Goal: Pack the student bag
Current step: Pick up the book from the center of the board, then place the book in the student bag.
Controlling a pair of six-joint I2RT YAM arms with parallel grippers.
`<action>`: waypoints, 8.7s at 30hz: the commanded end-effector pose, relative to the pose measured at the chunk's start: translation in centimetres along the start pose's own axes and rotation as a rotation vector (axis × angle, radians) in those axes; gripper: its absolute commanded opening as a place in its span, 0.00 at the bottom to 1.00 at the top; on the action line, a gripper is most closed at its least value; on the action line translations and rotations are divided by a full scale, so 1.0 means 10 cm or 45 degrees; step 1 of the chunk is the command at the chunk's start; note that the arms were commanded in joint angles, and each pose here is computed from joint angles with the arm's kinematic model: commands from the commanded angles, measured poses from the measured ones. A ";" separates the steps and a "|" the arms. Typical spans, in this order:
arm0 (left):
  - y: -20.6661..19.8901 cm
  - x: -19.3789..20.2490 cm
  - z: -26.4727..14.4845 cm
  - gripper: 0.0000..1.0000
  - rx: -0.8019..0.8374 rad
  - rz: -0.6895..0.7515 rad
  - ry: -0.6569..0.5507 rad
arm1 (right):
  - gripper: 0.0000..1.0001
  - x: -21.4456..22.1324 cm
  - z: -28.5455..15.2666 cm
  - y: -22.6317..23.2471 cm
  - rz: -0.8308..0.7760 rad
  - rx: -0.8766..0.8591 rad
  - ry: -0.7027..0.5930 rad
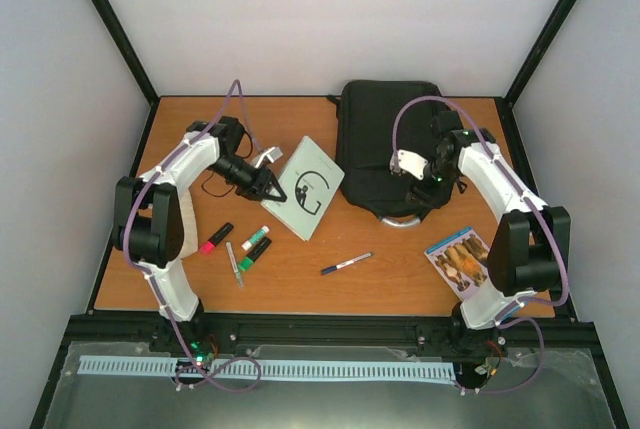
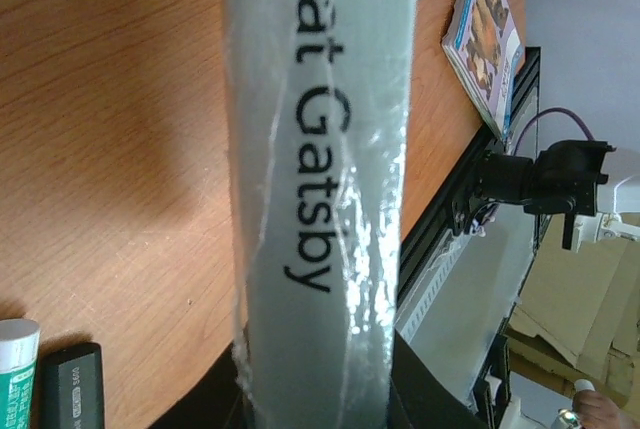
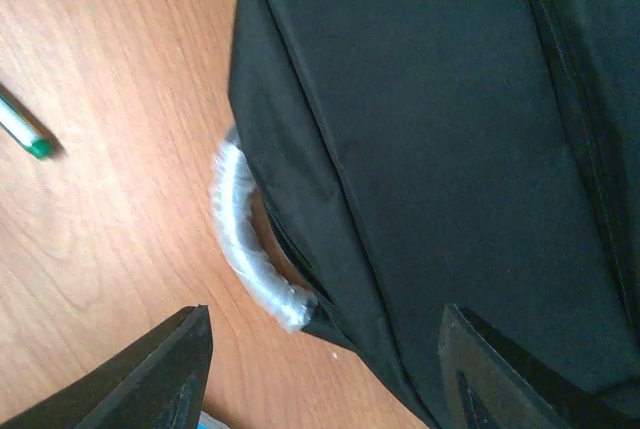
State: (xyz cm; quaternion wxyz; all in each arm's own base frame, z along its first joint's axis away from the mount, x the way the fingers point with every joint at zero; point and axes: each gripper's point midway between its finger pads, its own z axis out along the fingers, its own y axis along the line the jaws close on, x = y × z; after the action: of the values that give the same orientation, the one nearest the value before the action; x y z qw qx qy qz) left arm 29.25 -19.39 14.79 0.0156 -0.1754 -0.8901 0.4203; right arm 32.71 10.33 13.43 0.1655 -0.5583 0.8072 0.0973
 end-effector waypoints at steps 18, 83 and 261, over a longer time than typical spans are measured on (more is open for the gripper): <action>-0.25 -0.07 -0.14 0.01 0.062 0.124 -0.098 | 0.64 0.07 0.83 -0.12 -0.189 0.041 0.223; -0.78 0.11 -0.16 0.01 0.624 0.095 -0.009 | 0.03 -2.25 -0.37 -0.56 0.253 0.049 -0.512; -0.18 -0.87 1.20 0.50 -0.709 2.214 0.002 | 0.03 -2.18 -0.47 0.56 -0.165 -0.235 -0.384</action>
State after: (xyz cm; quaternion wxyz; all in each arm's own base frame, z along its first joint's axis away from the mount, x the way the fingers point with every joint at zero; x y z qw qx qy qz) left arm 32.28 -29.42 7.55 -0.3013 -0.7884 -0.5327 0.0625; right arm 34.38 28.31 21.40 0.1803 -0.5872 0.7608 0.2094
